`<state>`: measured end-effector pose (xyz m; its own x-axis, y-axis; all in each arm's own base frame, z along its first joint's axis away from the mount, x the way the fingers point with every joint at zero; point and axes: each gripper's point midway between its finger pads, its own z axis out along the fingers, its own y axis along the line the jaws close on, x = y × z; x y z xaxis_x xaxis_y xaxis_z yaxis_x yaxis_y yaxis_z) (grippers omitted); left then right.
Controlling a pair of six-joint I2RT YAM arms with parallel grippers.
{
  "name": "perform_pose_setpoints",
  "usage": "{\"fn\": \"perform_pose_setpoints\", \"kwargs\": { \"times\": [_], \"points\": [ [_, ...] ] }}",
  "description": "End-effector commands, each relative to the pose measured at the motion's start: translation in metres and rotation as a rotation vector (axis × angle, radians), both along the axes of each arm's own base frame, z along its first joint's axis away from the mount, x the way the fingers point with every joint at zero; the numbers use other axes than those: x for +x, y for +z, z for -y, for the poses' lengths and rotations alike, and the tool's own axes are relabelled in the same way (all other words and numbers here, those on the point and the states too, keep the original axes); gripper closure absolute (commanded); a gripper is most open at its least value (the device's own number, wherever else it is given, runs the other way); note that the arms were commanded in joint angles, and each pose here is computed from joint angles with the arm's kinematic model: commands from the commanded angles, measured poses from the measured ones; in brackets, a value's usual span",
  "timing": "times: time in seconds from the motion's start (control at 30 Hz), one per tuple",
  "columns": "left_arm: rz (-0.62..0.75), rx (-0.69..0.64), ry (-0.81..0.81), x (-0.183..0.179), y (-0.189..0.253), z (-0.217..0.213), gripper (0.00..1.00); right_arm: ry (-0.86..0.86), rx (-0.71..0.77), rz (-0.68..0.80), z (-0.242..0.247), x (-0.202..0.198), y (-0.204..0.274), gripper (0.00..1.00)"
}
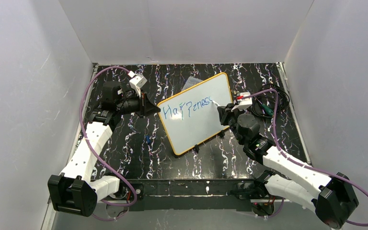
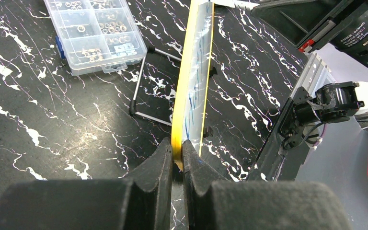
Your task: Write a sentence on the whiteboard
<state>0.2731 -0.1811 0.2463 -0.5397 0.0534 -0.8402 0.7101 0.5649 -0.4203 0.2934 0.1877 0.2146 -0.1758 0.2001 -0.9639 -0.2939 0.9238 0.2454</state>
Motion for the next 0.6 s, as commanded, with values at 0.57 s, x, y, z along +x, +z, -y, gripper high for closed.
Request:
{"fn": "perform_pose_setpoints", "kwargs": {
  "times": [0.57],
  "points": [
    [0.048,-0.006,-0.042,-0.008,0.008,0.003,1.0,0.055,-0.001,-0.041,-0.006,-0.008,-0.006,0.99]
  ]
}}
